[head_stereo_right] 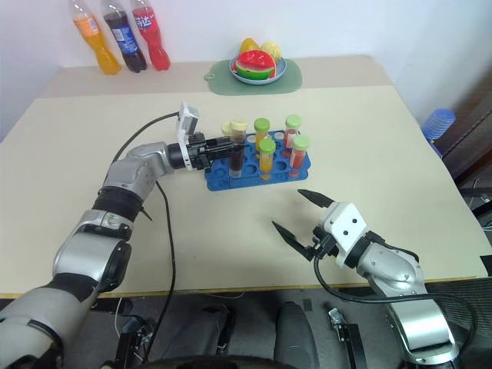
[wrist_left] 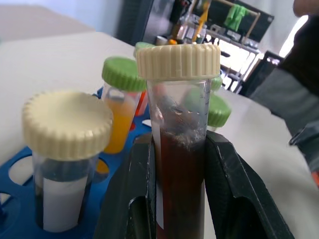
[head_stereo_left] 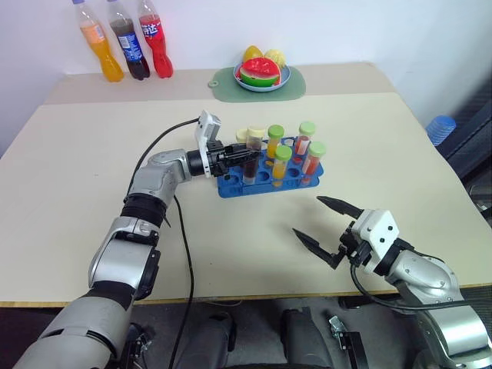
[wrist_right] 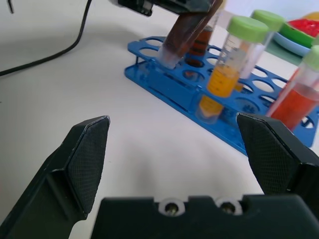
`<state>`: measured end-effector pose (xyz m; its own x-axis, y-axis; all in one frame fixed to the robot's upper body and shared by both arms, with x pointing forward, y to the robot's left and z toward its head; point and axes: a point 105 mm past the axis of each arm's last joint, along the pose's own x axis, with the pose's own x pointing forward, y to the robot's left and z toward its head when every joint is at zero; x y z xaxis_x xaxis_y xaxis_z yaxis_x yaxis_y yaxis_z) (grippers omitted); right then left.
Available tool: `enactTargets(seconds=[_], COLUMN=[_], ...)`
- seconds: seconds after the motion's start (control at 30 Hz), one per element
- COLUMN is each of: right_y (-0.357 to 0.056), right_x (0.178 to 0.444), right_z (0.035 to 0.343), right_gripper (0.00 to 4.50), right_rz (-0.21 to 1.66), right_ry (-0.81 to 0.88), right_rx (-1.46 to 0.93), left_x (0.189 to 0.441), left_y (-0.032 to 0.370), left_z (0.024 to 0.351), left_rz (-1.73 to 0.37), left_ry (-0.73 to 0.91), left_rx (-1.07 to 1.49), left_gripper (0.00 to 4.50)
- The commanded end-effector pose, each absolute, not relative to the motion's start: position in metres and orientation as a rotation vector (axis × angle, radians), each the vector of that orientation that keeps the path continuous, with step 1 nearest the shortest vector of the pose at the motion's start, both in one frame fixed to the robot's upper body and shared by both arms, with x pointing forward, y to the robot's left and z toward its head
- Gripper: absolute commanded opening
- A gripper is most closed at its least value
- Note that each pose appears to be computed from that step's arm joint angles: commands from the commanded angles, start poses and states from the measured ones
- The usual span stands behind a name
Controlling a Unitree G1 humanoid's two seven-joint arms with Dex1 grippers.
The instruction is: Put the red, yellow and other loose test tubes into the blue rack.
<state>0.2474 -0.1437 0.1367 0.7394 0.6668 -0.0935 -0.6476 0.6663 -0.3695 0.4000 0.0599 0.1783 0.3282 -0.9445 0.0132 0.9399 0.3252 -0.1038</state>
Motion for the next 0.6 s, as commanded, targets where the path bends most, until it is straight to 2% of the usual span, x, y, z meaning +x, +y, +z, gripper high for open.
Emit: enactTargets(seconds=[0.03, 0.2, 0.3, 0.37, 0.6], right_y=[-0.136, -0.137, -0.138, -0.138, -0.14], right_x=[0.243, 0.244, 0.246, 0.248, 0.25], right_z=[0.149, 0.151, 0.152, 0.152, 0.152], right_gripper=[4.5, 4.5, 4.5, 4.5, 4.5], right_rz=[0.743, 0.73, 0.731, 0.733, 0.745], right_ry=[-0.117, -0.129, -0.133, -0.136, -0.13], right_rx=[-0.408, -0.412, -0.417, -0.419, -0.415], left_x=[0.403, 0.402, 0.396, 0.39, 0.396], left_y=[0.058, 0.055, 0.054, 0.054, 0.062], left_z=[0.17, 0.152, 0.146, 0.143, 0.15], left_rz=[-1.219, -1.197, -1.216, -1.248, -1.101], left_ry=[0.031, -0.016, -0.043, -0.032, -0.111], left_rx=[0.053, 0.246, 0.275, 0.198, 0.172], left_gripper=[0.74, 0.74, 0.74, 0.74, 4.13])
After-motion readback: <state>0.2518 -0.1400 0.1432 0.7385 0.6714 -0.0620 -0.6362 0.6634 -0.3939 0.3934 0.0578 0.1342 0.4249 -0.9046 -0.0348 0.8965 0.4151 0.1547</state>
